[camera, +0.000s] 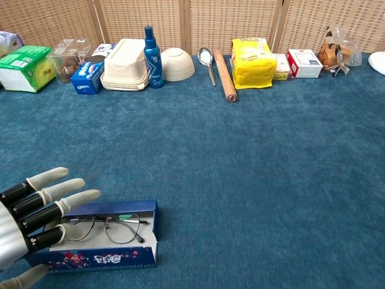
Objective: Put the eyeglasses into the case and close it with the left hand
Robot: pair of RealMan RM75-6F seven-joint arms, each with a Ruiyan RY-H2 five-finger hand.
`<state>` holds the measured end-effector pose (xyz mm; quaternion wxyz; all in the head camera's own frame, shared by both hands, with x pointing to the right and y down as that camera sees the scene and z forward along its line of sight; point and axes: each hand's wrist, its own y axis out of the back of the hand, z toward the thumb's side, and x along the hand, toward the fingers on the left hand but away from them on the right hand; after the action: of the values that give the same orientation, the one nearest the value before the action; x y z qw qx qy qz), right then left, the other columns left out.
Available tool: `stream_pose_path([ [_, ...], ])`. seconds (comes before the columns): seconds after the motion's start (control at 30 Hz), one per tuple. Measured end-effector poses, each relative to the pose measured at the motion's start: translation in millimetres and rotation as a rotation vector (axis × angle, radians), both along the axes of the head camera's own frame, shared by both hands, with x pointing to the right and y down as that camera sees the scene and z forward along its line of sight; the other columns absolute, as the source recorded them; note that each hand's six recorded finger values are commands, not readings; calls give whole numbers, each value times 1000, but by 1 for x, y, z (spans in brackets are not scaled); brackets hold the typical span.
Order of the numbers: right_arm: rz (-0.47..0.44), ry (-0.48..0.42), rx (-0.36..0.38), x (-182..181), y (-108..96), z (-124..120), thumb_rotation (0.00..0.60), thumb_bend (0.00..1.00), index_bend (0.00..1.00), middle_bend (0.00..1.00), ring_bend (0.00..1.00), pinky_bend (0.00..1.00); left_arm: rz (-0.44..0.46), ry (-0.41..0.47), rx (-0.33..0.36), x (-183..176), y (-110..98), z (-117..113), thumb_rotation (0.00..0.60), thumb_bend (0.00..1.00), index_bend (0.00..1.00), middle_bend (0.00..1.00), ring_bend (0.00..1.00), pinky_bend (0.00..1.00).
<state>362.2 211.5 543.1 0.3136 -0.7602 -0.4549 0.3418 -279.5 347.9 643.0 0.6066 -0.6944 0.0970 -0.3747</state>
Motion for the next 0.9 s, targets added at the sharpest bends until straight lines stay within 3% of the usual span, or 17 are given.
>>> stream_pose_path([
  [0.53,14,-2,-3,6,2,1,464,666,27,257,117,147,23,41,-2,15,-2,-2,488,368,354,71,0,0],
  [0.67,16,-5,-4,7,2,1,465,666,27,258,119,147,21,50,-1,20,-4,-2,486,369,409,92,0,0],
  [0.9,22,-2,-7,10,3,1,466,667,27,260,124,147,3,78,-25,26,-5,-1,536,377,522,127,0,0],
])
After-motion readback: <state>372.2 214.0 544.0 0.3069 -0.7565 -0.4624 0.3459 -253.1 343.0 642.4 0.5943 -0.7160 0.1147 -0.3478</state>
